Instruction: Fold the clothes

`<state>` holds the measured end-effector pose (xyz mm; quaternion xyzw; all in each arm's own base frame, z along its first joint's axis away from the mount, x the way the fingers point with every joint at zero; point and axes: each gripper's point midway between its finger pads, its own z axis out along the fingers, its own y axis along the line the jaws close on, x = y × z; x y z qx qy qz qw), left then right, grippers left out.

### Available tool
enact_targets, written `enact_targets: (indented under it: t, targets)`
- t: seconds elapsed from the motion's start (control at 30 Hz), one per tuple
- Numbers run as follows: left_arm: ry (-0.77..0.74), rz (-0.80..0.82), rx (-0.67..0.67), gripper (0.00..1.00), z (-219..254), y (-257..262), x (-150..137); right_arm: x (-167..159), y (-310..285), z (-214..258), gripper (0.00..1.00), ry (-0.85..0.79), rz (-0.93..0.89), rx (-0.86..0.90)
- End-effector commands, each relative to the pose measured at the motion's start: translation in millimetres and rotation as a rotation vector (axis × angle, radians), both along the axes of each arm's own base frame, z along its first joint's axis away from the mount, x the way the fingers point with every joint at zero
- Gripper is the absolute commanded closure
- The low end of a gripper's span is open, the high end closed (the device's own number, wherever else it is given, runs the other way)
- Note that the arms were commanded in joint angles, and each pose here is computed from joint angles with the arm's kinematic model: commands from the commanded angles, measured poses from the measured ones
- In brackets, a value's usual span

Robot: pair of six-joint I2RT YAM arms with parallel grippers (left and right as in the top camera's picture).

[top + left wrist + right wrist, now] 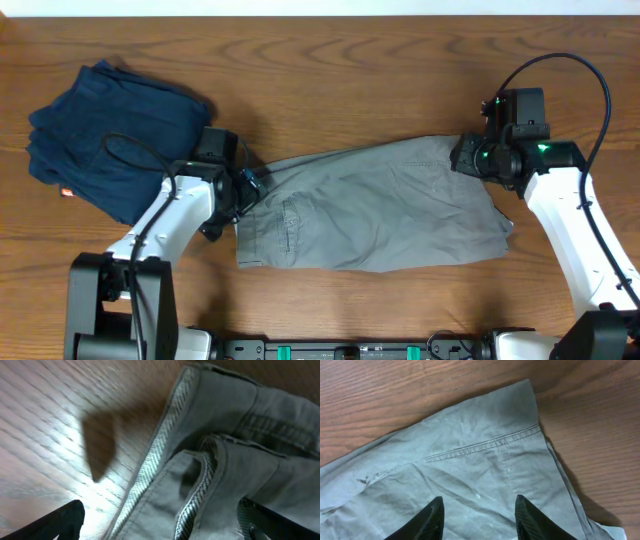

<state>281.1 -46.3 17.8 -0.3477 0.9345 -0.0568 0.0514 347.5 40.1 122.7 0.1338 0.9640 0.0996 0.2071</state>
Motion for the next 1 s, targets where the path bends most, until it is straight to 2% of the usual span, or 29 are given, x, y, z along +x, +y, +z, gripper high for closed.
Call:
enact_targets:
  t: [0.0,0.23,0.43,0.67,0.8,0.97]
  targets:
    - [-0.018,-0.034,-0.037,0.02,1.9,-6.3,2.2,-0.5,1.5,-1.5,0.55,0.006,0.015,-0.011]
    - [-0.161,-0.116,-0.034,0.02,41.4,-7.8,18.0,-1.1,0.6,-2.1,0.54,0.007,0.027,-0.021]
    - [-0.199,-0.117,-0.036,0.02,67.3,-6.0,4.9,-1.1,0.6,-2.1,0.53,0.007,0.027,-0.021]
    - [-0.103,-0.11,-0.039,0.02,37.6,-5.6,-10.0,-5.1,1.8,-3.8,0.51,0.022,0.048,-0.029]
    - [-0.08,-0.165,-0.172,0.02,15.0,-30.0,-8.9,-7.1,1.5,-4.7,0.51,0.031,0.047,-0.029]
    - [0.001,-0.166,-0.18,0.02,-13.9,-31.7,-16.4,-9.0,1.4,-5.5,0.51,0.04,0.047,-0.03]
